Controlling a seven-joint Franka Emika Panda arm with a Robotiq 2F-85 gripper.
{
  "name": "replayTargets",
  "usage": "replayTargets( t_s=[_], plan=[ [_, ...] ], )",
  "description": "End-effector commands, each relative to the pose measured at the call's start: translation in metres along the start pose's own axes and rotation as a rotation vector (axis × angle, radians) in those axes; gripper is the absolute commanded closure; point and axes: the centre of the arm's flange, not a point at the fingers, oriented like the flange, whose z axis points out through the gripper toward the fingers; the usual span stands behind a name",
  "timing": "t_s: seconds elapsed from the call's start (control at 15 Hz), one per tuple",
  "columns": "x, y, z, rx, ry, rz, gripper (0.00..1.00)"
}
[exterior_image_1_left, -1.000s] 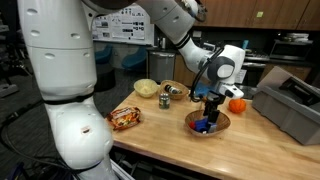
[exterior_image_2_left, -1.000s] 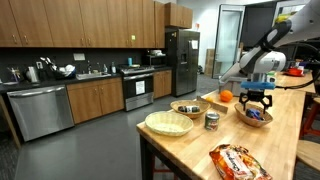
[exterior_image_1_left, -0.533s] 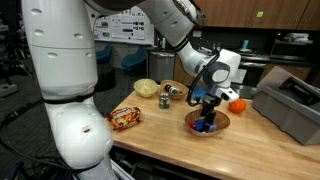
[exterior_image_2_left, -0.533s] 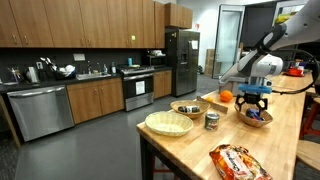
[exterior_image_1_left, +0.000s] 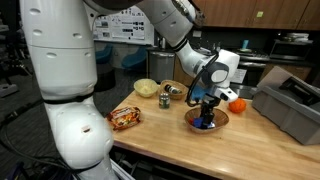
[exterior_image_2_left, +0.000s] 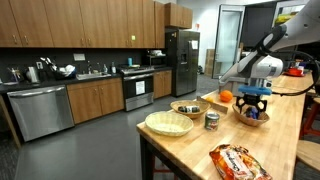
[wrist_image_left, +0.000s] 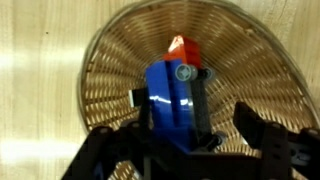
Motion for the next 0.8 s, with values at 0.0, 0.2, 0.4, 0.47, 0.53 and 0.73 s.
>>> replayTargets(
  t_s=[0.0, 0.2, 0.4, 0.47, 0.53, 0.73],
  plan=[
    [-0.011, 0.002, 0.004, 0.010, -0.002, -0.016, 0.47],
    [-0.010, 0.002, -0.005, 0.009, 0.007, -0.022, 0.68],
    [-0.008, 0.002, -0.009, 0.001, 0.011, -0.027, 0.69],
    [-0.008, 0.002, -0.011, -0.001, 0.012, -0.030, 0.69],
    [-0.008, 0.003, -0.014, -0.005, 0.013, -0.034, 0.69],
    [-0.009, 0.006, -0.029, -0.018, 0.029, -0.047, 0.69]
  ],
)
